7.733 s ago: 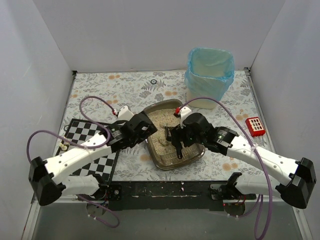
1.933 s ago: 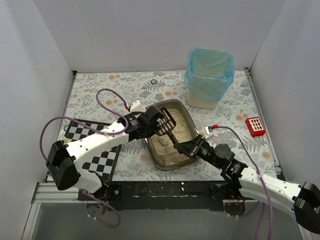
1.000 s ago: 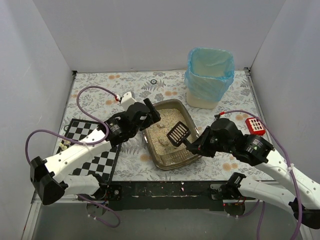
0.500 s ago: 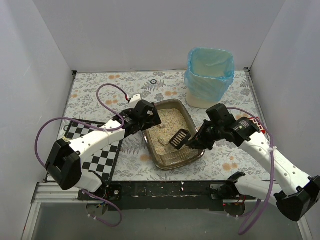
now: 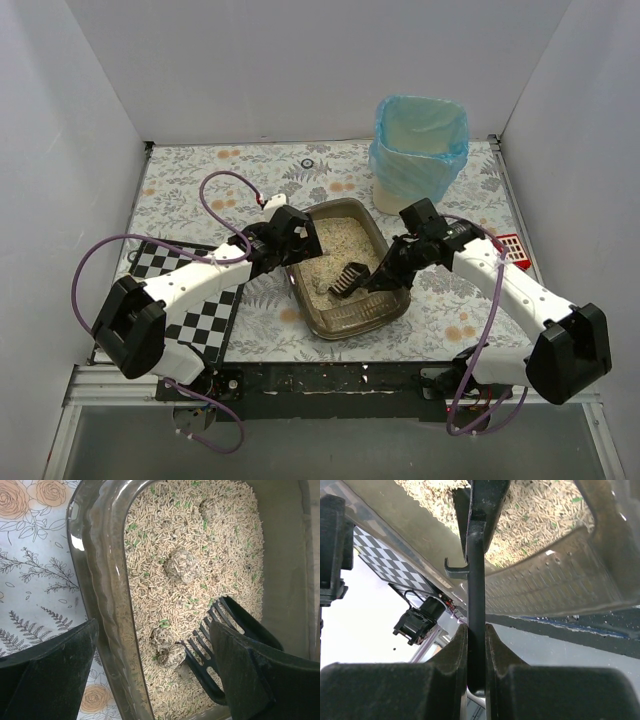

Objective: Clean the litter box

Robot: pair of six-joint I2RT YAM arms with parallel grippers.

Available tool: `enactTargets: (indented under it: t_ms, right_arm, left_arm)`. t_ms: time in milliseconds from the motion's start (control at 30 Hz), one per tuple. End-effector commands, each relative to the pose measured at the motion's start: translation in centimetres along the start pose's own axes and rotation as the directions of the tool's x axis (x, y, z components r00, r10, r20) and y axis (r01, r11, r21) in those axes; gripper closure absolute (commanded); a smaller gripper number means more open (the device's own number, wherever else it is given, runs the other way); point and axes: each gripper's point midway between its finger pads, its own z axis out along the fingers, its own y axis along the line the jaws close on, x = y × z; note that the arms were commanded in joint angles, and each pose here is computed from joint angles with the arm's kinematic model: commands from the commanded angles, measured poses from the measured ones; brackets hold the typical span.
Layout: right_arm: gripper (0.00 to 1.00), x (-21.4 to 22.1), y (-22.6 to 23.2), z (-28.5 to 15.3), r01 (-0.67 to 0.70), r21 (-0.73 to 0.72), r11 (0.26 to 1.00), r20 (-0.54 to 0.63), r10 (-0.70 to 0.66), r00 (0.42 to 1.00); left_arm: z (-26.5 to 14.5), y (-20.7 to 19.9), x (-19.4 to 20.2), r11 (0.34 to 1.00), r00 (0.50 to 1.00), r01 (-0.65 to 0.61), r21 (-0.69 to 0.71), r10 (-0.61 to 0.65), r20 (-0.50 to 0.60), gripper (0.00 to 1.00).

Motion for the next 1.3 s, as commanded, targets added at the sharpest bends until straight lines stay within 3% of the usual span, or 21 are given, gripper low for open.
enactTargets:
  t_ms: [0, 100, 400, 633, 933, 1100, 1267]
  right_arm:
    - [0.99, -2.1, -0.8, 1.5, 0.021, 0.067, 0.998, 0.060, -0.025, 0.998]
    - [0.99, -3.2, -0.5, 3.0, -0.007, -0.003, 1.000, 0.116, 0.007, 0.993]
    - [0.99, -5.0, -1.2, 7.4, -0.061, -0.068, 0.996, 0.135, 0.070, 0.988]
    - [0.99, -8.7, -0.2, 9.8, -0.085, -0.138, 0.987, 0.266, 0.119, 0.957]
    - [0.99, -10.4, 0.7, 13.9, -0.031, -0.243, 0.970, 0.381, 0.125, 0.916]
    - [0.99, -10.4, 1.1, 14.6, 0.013, -0.245, 0.969, 0.489, 0.112, 0.865]
    - [0.99, -9.5, 1.4, 14.2, 0.018, -0.390, 0.921, 0.491, 0.192, 0.850]
  left_arm:
    - [0.3, 0.7, 0.6, 1.000, 1.000, -0.020, -0.006, 0.020, -0.007, 0.09]
    - [0.5, 0.5, 1.3, 1.000, 1.000, -0.007, 0.019, 0.007, -0.025, 0.15]
    - [1.0, 0.2, 2.6, 0.999, 0.997, 0.007, 0.031, -0.004, -0.079, 0.25]
    - [1.5, 0.5, 3.5, 0.999, 0.994, 0.022, 0.024, -0.020, -0.107, 0.47]
    - [1.6, 1.1, 4.4, 1.000, 0.990, 0.019, 0.001, -0.019, -0.138, 0.50]
    - [1.3, 1.2, 4.3, 1.000, 0.991, 0.031, -0.003, -0.031, -0.132, 0.53]
    - [0.7, 1.1, 3.7, 0.998, 0.992, 0.064, 0.000, -0.063, -0.109, 0.53]
